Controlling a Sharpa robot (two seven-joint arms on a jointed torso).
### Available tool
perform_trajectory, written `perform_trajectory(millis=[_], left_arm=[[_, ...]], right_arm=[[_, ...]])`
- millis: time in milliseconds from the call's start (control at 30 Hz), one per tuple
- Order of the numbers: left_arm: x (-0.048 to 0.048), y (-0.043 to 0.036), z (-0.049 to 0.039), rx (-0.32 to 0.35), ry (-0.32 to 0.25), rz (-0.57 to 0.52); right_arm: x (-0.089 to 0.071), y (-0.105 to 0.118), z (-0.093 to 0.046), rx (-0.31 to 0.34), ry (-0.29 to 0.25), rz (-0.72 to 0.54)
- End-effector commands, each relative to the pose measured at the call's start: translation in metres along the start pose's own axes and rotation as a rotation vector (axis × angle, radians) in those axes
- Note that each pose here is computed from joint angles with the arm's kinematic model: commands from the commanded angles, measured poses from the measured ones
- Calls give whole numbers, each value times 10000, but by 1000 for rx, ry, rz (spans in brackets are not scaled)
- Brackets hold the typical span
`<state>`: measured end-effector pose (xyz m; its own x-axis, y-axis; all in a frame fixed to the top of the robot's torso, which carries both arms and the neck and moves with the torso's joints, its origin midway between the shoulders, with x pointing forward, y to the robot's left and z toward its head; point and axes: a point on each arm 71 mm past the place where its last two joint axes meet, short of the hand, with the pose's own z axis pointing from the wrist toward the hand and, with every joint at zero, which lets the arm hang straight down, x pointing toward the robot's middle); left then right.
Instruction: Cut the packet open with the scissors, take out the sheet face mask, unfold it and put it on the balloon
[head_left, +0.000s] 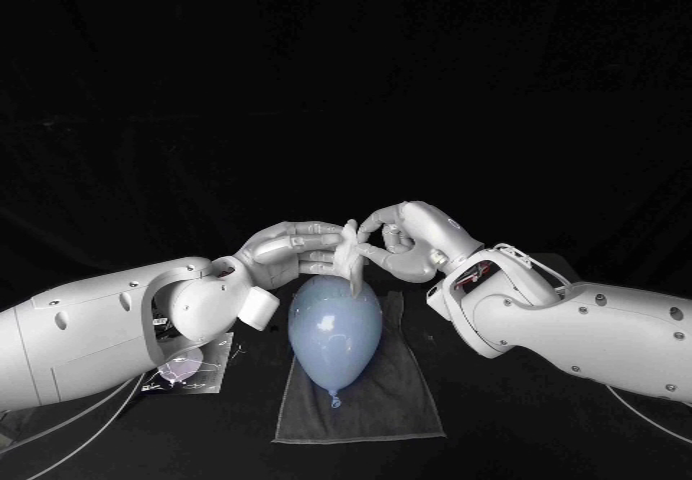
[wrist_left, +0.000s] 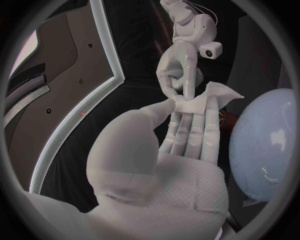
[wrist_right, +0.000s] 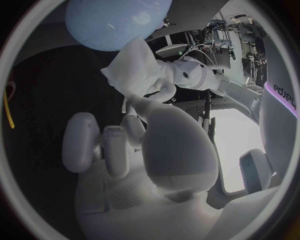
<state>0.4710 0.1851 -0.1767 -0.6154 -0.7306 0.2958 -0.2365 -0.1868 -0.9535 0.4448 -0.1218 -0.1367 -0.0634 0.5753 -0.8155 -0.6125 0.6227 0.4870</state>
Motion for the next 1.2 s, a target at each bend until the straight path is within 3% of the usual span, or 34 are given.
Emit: perform_trajectory(millis=[33,767,1200], left_arm=[[1,-6,3,-3,-7,35],[-70,81,4,-133,-79,189],[16,118,29,-169,-4,264]], right_arm=[[-29,-19,-6,24,-30,28],[-88,-13,-42,40,-97,85],[-80,-6,-22,36,-99,87]])
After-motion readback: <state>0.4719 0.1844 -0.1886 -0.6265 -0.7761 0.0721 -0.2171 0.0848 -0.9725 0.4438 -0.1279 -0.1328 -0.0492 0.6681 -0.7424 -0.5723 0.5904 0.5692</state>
